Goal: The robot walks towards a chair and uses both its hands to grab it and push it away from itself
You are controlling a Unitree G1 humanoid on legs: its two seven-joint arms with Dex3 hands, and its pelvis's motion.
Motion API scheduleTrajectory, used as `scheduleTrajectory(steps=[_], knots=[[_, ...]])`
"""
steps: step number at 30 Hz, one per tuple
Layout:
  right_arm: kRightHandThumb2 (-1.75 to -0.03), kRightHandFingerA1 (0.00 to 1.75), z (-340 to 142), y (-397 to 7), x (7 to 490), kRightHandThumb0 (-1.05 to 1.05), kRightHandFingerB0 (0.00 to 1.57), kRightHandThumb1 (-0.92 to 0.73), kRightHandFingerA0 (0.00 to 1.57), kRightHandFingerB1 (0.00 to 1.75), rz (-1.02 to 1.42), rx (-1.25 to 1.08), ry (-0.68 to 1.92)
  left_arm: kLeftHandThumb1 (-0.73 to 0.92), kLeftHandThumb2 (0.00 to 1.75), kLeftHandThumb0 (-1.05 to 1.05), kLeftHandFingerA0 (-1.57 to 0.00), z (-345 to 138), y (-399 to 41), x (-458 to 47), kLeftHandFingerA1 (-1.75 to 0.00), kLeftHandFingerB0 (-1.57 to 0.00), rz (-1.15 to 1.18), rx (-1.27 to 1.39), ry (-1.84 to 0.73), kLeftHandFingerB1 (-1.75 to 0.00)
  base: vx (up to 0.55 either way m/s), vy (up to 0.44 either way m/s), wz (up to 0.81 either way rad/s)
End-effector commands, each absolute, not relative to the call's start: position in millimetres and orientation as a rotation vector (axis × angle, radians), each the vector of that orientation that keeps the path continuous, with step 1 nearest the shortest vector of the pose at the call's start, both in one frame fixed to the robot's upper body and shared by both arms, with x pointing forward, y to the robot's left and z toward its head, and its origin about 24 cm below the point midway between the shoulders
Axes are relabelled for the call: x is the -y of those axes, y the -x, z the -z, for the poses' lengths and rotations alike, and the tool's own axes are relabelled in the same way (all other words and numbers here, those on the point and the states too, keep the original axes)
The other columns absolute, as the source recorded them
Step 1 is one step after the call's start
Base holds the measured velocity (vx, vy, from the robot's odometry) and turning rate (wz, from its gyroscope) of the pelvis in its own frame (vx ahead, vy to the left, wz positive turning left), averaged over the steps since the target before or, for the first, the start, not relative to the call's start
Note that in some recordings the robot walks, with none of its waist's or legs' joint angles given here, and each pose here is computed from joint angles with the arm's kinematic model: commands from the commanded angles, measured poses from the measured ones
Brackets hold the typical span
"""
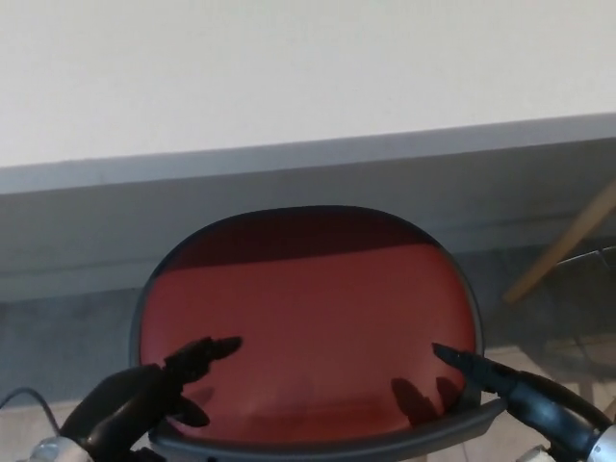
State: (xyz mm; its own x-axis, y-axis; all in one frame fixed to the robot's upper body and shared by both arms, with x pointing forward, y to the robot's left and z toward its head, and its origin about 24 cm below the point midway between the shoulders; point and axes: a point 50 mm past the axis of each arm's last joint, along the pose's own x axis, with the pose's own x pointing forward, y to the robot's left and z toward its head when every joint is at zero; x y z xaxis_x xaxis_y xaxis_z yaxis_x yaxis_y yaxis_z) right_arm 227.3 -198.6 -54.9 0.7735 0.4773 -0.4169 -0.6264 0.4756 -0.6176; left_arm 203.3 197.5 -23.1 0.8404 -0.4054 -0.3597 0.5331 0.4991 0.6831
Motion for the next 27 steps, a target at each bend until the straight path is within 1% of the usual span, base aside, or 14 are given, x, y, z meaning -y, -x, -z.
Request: scheduleTrajectory(steps=[1, 2, 5, 6, 7, 13, 15, 16, 19, 20, 21, 22, 23, 27], knots=[[-0.69, 0.00, 51.5, -234.1, 196.3, -0.77, 0.00, -0.43, 0.00, 0.02, -0.660, -0.167, 0.833, 0.51, 0.56, -0.95, -0.04, 24.8, -199.8, -202.9, -0.45, -0.05, 0.656, -0.225, -0.936, -0.31, 0.00, 0.000, 0.00], [-0.69, 0.00, 53.2, -233.8, 196.4, -0.78, 0.00, -0.43, 0.00, 0.01, -0.663, -0.176, 0.833, 0.37, 0.77, -0.95, -0.04, 24.7, -196.3, -202.1, -0.45, -0.09, 0.691, -0.247, -0.931, -0.23, 0.00, 0.000, 0.00], [-0.69, 0.00, 54.2, -234.7, 194.9, -0.78, 0.00, -0.42, 0.00, 0.01, -0.666, -0.180, 0.828, 0.37, 0.76, -0.95, -0.04, 24.7, -193.3, -201.3, -0.50, -0.07, 0.705, -0.243, -0.918, -0.32, 0.00, 0.000, 0.00], [-0.67, 0.00, 55.8, -237.4, 193.5, -0.75, 0.01, -0.40, 0.00, 0.00, -0.657, -0.197, 0.819, 0.02, 0.79, -0.39, 0.00, 25.5, -192.6, -196.4, -0.52, 0.00, 0.736, -0.259, -0.890, -0.50, 0.00, 0.000, 0.00], [-0.69, 0.01, 57.4, -241.6, 191.0, -0.77, 0.02, -0.42, 0.00, 0.00, -0.649, -0.213, 0.814, 0.48, 0.56, -0.95, -0.15, 27.4, -192.4, -187.6, -0.42, -0.13, 0.793, -0.270, -0.870, -0.29, 0.00, 0.000, 0.00], [-0.71, 0.04, 59.8, -248.0, 187.6, -0.81, 0.00, -0.44, 0.00, 0.00, -0.644, -0.235, 0.803, 0.48, 0.56, -0.89, -0.17, 30.3, -191.9, -177.8, -0.39, -0.12, 0.881, -0.309, -0.868, -0.27, 0.00, 0.000, 0.00], [-0.68, 0.00, 65.1, -251.1, 180.8, -0.71, 0.00, -0.42, 0.00, 0.03, -0.657, -0.280, 0.821, 0.47, 0.55, -0.84, -0.19, 46.0, -189.0, -173.6, -0.43, -0.15, 0.913, -0.371, -0.917, -0.29, 0.00, 0.000, 0.00], [-0.75, 0.11, 64.9, -252.5, 179.6, -0.82, 0.00, -0.43, 0.00, 0.07, -0.659, -0.280, 0.819, 0.47, 0.55, -0.83, -0.19, 47.0, -189.9, -174.2, -0.43, -0.14, 0.914, -0.379, -0.923, -0.29, 0.00, 0.000, 0.00], [-0.75, 0.07, 65.7, -253.4, 179.8, -0.86, 0.00, -0.45, 0.00, 0.02, -0.657, -0.288, 0.826, 0.47, 0.55, -0.83, -0.20, 49.4, -191.1, -174.2, -0.42, -0.14, 0.921, -0.379, -0.925, -0.29, 0.00, 0.000, 0.00], [-0.74, 0.27, 65.7, -255.8, 179.6, -0.58, 0.00, -0.44, 0.00, 0.13, -0.634, -0.294, 0.844, 0.41, 0.82, -0.80, -0.22, 53.8, -192.4, -173.6, -0.48, -0.07, 0.923, -0.387, -0.944, -0.36, 0.00, 0.000, 0.00], [-0.74, 0.27, 65.7, -256.9, 179.5, -0.58, 0.00, -0.44, 0.00, 0.13, -0.623, -0.296, 0.853, 0.41, 0.82, -0.80, -0.22, 55.7, -193.0, -173.4, -0.48, -0.07, 0.923, -0.390, -0.952, -0.36, 0.00, 0.000, 0.00], [-0.74, 0.32, 65.9, -257.3, 179.5, -0.52, 0.00, -0.46, 0.01, 0.12, -0.618, -0.295, 0.862, 0.46, 0.55, -0.80, -0.31, 57.4, -193.4, -173.0, -0.44, -0.17, 0.920, -0.398, -0.961, -0.29, 0.00, 0.000, 0.00], [-0.72, 0.42, 66.9, -256.9, 177.5, -0.49, 0.00, -0.46, 0.02, 0.11, -0.620, -0.295, 0.874, 0.47, 0.55, -0.78, -0.32, 59.6, -192.2, -174.2, -0.43, -0.18, 0.921, -0.406, -0.979, -0.29, 0.00, 0.000, 0.00], [-0.72, 0.42, 67.2, -256.9, 177.1, -0.49, 0.00, -0.46, 0.02, 0.11, -0.619, -0.295, 0.877, 0.47, 0.55, -0.78, -0.32, 60.5, -192.5, -174.4, -0.43, -0.18, 0.921, -0.406, -0.982, -0.29, 0.00, 0.000, 0.00]])
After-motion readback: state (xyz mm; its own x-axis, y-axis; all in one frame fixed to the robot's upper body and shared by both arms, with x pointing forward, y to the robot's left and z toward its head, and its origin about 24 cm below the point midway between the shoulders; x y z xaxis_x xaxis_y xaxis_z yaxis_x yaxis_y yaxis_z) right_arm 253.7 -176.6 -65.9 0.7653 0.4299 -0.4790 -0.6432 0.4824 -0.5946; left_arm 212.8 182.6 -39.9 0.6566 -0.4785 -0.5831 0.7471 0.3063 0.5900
